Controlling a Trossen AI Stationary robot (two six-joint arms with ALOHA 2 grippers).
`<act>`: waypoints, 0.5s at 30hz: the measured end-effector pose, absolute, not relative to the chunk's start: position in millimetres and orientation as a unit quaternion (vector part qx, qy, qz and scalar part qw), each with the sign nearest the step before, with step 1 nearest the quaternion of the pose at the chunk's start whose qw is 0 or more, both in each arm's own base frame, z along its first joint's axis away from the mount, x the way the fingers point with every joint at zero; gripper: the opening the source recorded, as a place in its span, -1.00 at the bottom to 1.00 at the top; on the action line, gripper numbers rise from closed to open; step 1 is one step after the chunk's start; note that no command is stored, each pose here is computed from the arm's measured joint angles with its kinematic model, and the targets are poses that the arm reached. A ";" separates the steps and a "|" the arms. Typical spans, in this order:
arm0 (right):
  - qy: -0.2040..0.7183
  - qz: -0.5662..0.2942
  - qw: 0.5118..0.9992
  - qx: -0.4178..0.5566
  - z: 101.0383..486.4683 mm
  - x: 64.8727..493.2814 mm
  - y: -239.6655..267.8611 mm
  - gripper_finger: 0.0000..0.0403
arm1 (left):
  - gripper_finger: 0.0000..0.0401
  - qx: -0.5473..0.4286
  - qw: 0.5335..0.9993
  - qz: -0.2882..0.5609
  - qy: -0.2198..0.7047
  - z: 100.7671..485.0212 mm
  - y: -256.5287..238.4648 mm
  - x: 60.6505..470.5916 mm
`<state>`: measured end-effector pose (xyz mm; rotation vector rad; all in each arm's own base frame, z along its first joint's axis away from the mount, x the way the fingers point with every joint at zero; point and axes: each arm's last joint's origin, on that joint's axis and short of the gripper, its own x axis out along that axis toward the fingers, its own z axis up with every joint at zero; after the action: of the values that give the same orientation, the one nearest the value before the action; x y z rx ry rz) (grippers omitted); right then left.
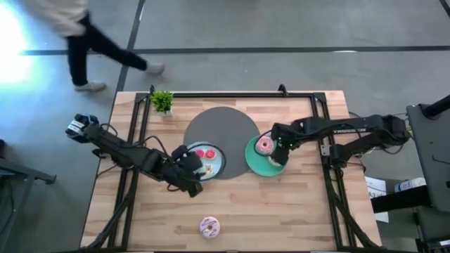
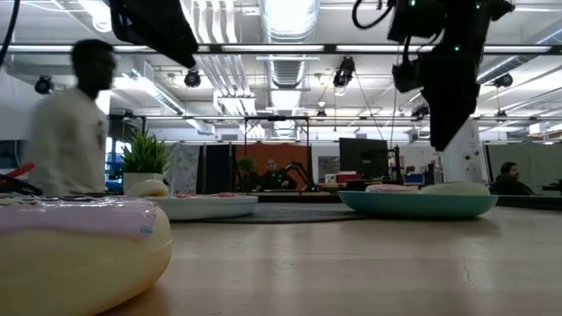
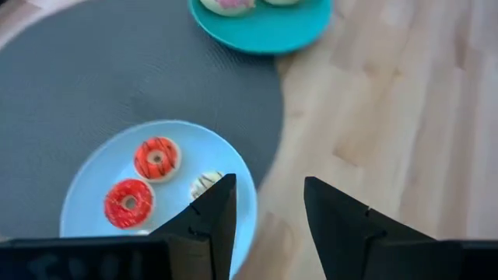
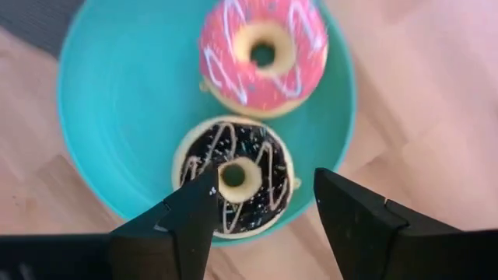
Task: Pick & Place donuts
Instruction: Put the big purple donut on the green plate
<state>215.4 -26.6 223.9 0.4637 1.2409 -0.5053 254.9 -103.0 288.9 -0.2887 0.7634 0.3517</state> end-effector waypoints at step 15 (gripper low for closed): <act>0.547 -0.116 0.823 0.099 251.7 219.4 25.2 0.02 | -0.41 -0.127 0.880 -0.015 0.458 239.7 -197.4 239.1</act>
<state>219.4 25.2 251.7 0.2098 1.1644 -0.2463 239.1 -197.4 239.7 -0.2643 0.9538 -0.0316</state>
